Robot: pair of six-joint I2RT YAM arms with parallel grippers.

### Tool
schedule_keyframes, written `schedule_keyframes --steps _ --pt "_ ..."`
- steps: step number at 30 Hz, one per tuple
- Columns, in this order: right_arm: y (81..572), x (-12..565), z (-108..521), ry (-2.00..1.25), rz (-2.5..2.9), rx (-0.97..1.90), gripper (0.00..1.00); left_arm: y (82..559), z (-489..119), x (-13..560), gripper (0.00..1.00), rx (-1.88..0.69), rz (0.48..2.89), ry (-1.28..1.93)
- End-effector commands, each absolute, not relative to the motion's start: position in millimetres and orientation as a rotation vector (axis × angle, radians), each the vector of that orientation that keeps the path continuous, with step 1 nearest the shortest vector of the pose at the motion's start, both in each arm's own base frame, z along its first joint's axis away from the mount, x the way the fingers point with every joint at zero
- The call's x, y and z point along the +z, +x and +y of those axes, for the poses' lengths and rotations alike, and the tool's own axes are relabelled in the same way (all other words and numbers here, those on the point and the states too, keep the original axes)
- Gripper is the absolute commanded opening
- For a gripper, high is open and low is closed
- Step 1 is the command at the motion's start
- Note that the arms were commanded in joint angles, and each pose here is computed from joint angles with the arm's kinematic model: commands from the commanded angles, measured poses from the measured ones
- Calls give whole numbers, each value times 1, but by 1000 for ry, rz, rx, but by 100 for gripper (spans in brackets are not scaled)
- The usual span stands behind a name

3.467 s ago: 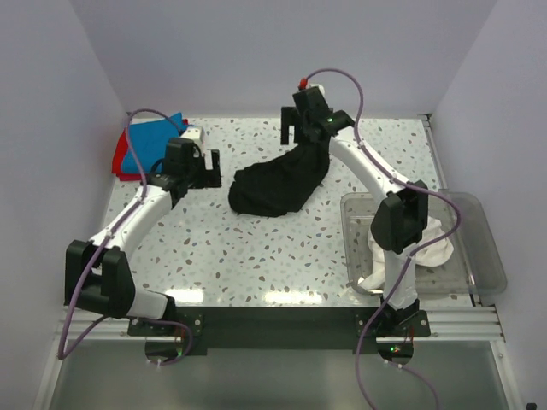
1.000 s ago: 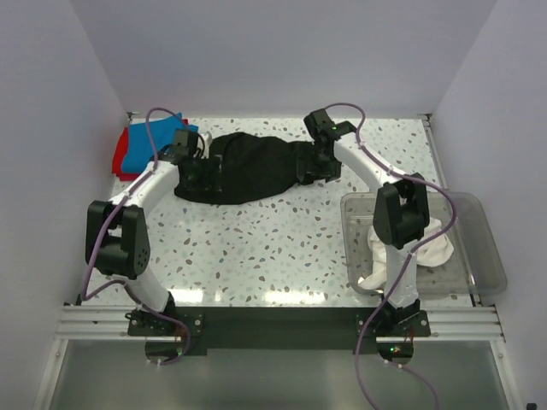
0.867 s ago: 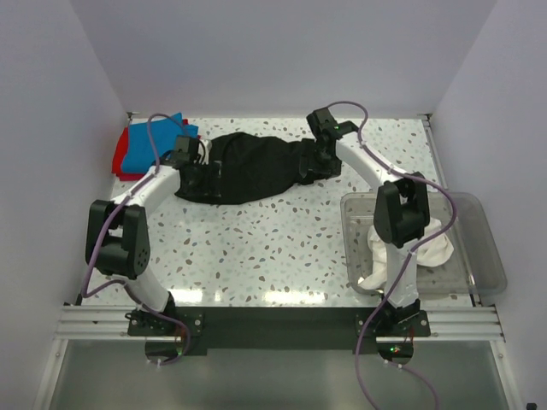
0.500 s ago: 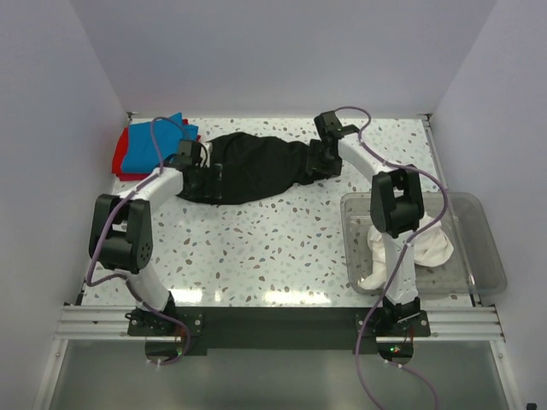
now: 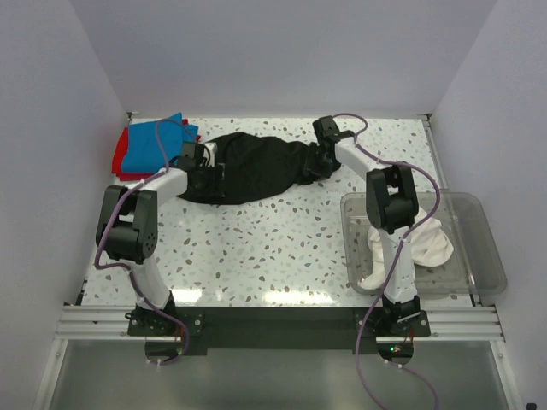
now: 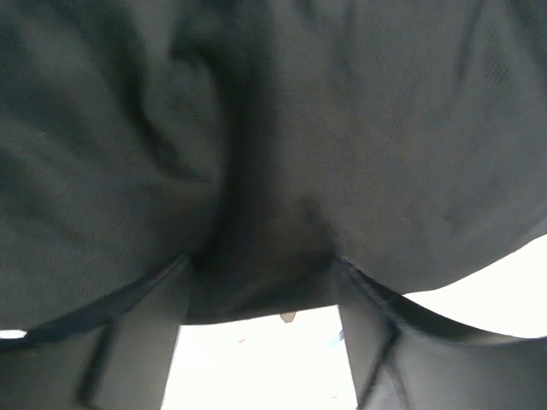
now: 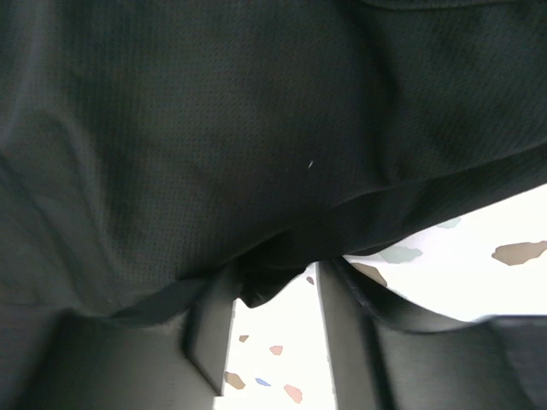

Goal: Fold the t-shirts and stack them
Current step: Flatten the tshirt out

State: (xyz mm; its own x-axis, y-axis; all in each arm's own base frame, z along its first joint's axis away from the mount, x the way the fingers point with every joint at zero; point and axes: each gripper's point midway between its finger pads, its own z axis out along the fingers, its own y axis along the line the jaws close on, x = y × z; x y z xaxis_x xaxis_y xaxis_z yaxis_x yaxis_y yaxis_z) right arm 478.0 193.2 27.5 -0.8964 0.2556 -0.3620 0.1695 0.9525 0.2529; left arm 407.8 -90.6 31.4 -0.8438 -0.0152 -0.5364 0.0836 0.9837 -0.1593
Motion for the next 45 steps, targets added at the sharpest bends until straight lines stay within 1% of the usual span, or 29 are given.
schedule_keyframes --steps 1,2,3,4,5,6,8,9,13,15,16,18,19,21,22,24,25,27,28,29,31,35,36,39,40,42,43,44,45 --pt "491 30 206 351 2676 391 39 416 -100 26 69 -296 2530 68" --pt "492 29 205 357 2680 385 25 414 -100 21 65 -297 2541 62" --pt "491 28 206 356 2687 381 18 414 -101 20 54 -305 2543 62" --pt "489 30 204 359 2698 370 12 413 -101 18 49 -307 2546 61" --pt "491 36 203 355 2689 366 5 412 -101 16 43 -309 2551 61" --pt "492 46 201 342 2675 363 1 411 -101 16 27 -309 2553 59" --pt "491 61 195 335 2665 342 0 411 -100 15 12 -302 2554 57" --pt "491 69 190 318 2658 330 0 411 -99 15 0 -297 2557 57" --pt "479 126 165 267 2616 289 0 417 -86 34 0 -233 2542 56" --pt "474 149 147 214 2590 218 0 425 -75 63 0 -220 2501 20" --pt "465 168 137 200 2577 181 0 435 -64 81 0 -205 2465 -11" --pt "455 182 119 156 2566 80 0 436 -53 109 0 -189 2435 -37" --pt "444 197 104 160 2545 7 0 445 -40 127 0 -177 2400 -62" --pt "431 207 88 148 2547 -69 0 443 -29 146 0 -184 2396 -83" --pt "428 213 79 153 2538 -114 0 450 -25 165 0 -189 2361 -74" --pt "420 226 70 150 2525 -153 1 446 -14 172 0 -202 2395 -86" --pt "417 232 65 153 2524 -183 1 453 -9 190 0 -194 2368 -73" --pt "416 239 62 150 2515 -198 3 451 -9 191 0 -203 2410 -62" --pt "419 245 62 151 2501 -194 6 458 -10 204 0 -205 2383 -53" --pt "421 247 61 157 2491 -195 8 461 -11 202 0 -213 2390 -53" --pt "430 247 65 143 2490 -182 9 473 -14 215 0 -233 2355 -48" --pt "447 227 73 144 2530 -172 11 505 -16 202 0 -266 2360 -60" --pt "455 220 75 142 2534 -167 14 516 -16 201 0 -272 2350 -68" --pt "476 202 81 139 2547 -155 15 540 -15 210 0 -275 2279 -85" --pt "481 198 80 142 2549 -156 15 547 -15 205 11 -276 2273 -96" --pt "495 188 83 153 2554 -155 16 559 -13 214 33 -269 2232 -119" --pt "498 186 82 160 2555 -156 16 562 -15 211 57 -275 2233 -124" --pt "501 183 82 171 2559 -153 16 563 -16 215 65 -274 2221 -126" --pt "502 180 82 179 2564 -149 16 559 -20 210 69 -269 2233 -124"
